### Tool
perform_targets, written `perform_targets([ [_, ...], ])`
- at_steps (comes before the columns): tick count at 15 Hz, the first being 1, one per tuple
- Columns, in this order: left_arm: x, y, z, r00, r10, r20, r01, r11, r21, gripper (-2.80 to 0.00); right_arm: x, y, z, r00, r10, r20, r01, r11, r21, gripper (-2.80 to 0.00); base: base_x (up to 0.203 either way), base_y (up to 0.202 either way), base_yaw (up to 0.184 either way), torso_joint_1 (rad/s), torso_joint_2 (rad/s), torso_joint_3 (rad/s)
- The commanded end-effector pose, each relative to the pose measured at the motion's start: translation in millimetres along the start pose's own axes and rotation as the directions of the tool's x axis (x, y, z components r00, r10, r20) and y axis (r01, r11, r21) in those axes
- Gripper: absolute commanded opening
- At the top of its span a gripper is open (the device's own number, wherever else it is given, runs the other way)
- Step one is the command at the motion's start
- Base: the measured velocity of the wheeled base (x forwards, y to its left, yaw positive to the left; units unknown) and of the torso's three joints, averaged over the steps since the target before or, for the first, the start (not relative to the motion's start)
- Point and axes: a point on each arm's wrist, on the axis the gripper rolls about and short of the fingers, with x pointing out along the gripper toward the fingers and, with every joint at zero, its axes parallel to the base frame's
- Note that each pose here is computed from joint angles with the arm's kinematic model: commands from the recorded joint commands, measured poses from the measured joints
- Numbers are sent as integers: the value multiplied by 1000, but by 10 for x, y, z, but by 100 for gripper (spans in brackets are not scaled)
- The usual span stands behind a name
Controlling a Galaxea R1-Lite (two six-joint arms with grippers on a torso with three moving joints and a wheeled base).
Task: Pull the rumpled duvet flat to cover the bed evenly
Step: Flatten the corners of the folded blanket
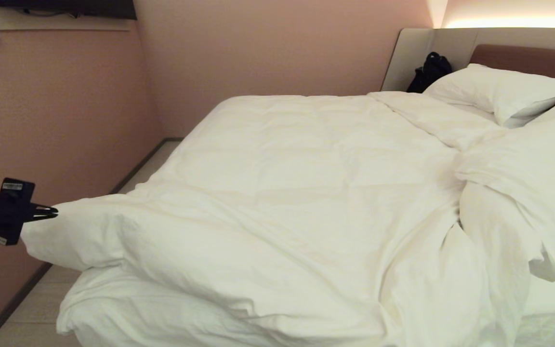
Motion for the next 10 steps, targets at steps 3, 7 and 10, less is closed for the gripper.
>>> perform_targets([
  [3,117,160,171,999,-32,-43,30,999,-42,-280,0,0,0,1000,0,1,0,1000,0,-280,0,0,0,0,0,0],
  [7,183,190,179,991,-94,-99,91,995,-31,-280,0,0,0,1000,0,1,0,1000,0,-280,0,0,0,0,0,0],
  [10,192,191,178,987,-108,-123,105,994,-32,-109,0,0,0,1000,0,1,0,1000,0,-280,0,0,0,0,0,0],
])
